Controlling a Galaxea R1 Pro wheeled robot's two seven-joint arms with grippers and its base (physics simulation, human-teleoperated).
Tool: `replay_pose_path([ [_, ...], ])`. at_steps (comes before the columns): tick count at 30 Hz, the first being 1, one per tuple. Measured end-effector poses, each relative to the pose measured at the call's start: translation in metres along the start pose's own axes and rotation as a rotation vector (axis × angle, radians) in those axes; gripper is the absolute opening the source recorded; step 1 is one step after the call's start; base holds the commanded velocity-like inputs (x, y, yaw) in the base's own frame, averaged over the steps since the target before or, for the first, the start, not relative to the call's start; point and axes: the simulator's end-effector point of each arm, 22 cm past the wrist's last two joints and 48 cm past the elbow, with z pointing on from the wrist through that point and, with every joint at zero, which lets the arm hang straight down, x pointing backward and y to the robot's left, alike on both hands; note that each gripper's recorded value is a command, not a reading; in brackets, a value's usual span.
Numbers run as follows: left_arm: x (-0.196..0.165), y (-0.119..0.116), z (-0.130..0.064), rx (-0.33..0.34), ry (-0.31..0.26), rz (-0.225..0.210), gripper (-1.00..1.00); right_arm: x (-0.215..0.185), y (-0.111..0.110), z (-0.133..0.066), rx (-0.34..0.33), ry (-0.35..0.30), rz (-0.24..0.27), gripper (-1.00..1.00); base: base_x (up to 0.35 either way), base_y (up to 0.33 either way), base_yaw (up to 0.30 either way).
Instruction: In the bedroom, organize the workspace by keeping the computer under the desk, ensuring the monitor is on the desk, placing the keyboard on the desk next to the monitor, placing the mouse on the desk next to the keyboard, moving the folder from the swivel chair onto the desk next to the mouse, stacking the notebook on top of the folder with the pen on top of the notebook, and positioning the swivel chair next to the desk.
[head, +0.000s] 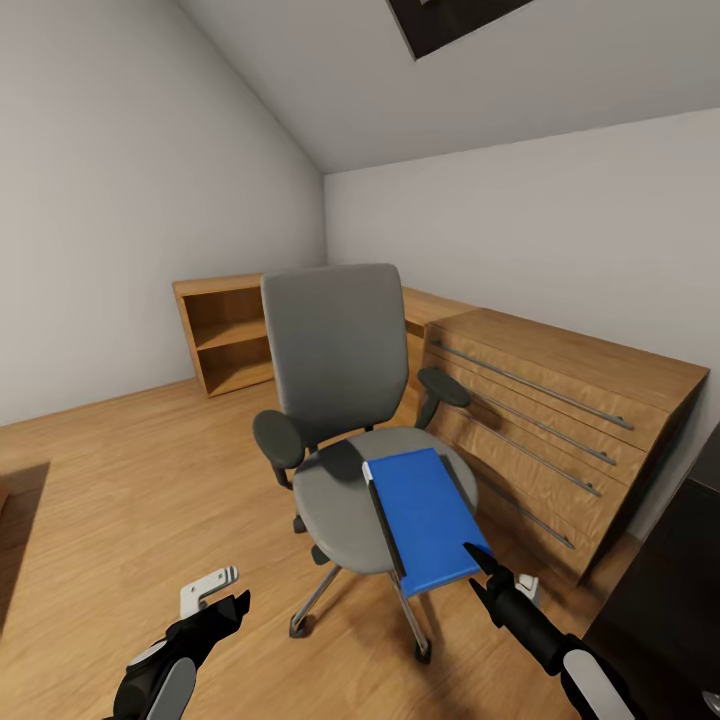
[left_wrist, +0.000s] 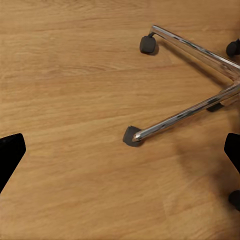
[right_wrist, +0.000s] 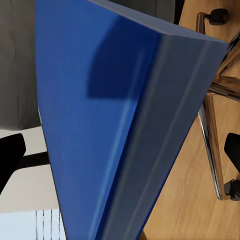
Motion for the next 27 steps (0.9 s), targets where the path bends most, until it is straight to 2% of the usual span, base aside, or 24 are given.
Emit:
replay_pose_path([
  [27,0.0014,-0.0002,0.0003,-0.001,0.003,0.0,1.0,-0.0006,0.0003,-0.0003,0.0,0.001,-0.001,1.0,0.017,0.0,0.0],
])
